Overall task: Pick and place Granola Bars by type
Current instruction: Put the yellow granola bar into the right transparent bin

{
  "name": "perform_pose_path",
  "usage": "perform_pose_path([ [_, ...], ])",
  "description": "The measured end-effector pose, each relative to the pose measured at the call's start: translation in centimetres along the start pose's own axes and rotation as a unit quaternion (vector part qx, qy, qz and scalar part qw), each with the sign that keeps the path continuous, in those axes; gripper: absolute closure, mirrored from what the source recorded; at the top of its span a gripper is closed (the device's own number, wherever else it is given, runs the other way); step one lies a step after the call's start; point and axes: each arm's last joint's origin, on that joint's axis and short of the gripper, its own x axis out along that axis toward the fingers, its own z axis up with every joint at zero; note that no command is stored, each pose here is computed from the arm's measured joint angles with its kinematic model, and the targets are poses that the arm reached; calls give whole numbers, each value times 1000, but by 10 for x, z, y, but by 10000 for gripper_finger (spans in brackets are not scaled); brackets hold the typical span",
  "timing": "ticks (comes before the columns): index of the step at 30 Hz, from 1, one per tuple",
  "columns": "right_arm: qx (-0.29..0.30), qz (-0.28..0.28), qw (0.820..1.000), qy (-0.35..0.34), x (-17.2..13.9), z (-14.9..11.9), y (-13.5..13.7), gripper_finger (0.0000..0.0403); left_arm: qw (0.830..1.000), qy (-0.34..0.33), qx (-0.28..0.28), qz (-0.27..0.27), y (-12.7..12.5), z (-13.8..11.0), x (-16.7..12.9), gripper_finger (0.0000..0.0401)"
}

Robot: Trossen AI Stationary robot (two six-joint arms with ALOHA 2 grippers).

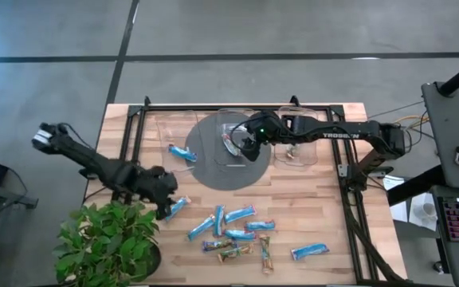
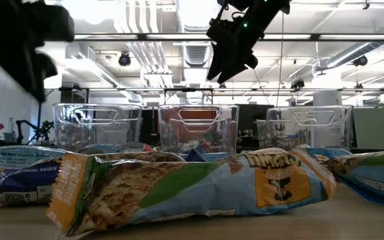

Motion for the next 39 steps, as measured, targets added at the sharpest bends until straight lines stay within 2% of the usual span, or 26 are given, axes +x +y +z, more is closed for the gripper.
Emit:
perform_pose_path([
  [6,-7,-4,1000,17,12,-4,2,158,992,79,-79,55,-4,-21,37,236],
  [9,-8,-4,1000,21,15,-5,3,158,988,90,-104,65,-5,-24,48,236],
  [16,-9,-5,1000,21,15,-5,3,158,994,70,-88,10,-21,-17,65,236],
  [27,-12,-4,1000,21,15,-5,3,158,984,94,-103,110,-17,-27,97,239],
  [30,-12,-4,1000,21,14,-5,3,158,984,90,-101,116,-17,-27,99,262],
  [34,-16,14,1000,13,7,-2,3,159,987,72,-91,107,-17,-23,92,332],
  [36,-16,43,999,6,0,3,3,159,990,58,-92,95,-19,-20,86,372],
  [39,-27,102,994,-8,-15,11,5,159,992,48,-90,74,-19,-16,75,387],
])
